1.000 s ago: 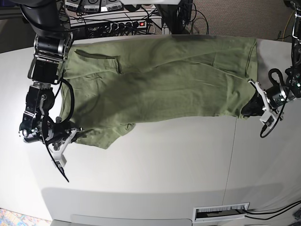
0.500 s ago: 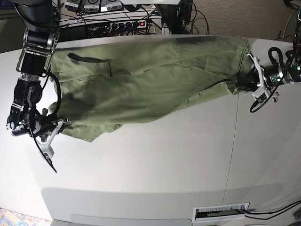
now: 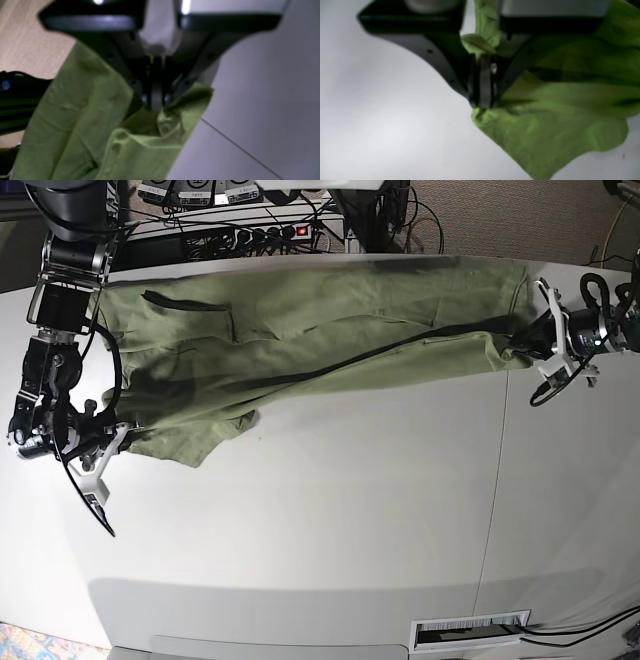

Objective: Fold the T-shirt properly
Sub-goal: 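Lift the shirt edges with both grippers and fold the shirt lengthwise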

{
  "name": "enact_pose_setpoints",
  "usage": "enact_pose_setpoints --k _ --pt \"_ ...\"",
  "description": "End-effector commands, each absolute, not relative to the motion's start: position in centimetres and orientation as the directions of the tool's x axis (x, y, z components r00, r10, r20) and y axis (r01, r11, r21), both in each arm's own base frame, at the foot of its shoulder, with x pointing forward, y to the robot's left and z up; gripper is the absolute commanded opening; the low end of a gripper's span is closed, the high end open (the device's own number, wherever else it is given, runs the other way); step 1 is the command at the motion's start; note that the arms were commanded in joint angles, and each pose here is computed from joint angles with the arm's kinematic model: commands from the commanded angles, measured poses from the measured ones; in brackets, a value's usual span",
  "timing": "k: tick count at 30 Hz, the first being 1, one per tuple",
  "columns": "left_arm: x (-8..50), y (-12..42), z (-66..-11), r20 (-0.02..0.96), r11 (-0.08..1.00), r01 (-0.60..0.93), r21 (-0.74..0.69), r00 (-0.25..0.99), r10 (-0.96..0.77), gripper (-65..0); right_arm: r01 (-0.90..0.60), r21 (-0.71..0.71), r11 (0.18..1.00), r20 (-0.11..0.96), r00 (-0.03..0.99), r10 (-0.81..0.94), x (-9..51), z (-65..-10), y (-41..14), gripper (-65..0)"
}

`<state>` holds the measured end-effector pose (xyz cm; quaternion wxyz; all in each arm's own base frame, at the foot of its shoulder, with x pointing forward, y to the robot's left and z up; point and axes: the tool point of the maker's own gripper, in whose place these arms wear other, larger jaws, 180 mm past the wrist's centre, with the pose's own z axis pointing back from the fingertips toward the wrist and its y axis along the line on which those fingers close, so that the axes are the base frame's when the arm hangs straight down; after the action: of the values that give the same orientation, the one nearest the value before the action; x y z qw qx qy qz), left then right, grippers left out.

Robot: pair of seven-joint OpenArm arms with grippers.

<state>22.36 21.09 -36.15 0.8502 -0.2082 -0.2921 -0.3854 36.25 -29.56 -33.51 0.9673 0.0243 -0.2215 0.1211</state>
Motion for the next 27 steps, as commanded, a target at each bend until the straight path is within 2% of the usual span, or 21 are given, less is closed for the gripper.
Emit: enact_pose_setpoints --k 1,20,27 --pt "23.1 21.5 -34.9 0.671 0.613 0.783 -0.108 0.512 -0.536 -65.0 -0.247 -0.022 0.969 0.480 0.847 0.227 37.2 -31.8 -30.0 -65.0" --pt "19.8 22.0 -35.6 0.499 0.599 0.765 -0.235 0.624 -0.601 -65.0 -0.249 -0.006 0.969 0.436 0.871 0.226 35.5 -33.7 -29.9 -65.0" --pt "18.9 22.8 -36.1 0.437 0.599 0.765 -0.237 0.635 -0.638 -65.0 -0.249 -0.006 0.969 0.437 0.871 0.226 35.5 -33.7 -29.9 -65.0"
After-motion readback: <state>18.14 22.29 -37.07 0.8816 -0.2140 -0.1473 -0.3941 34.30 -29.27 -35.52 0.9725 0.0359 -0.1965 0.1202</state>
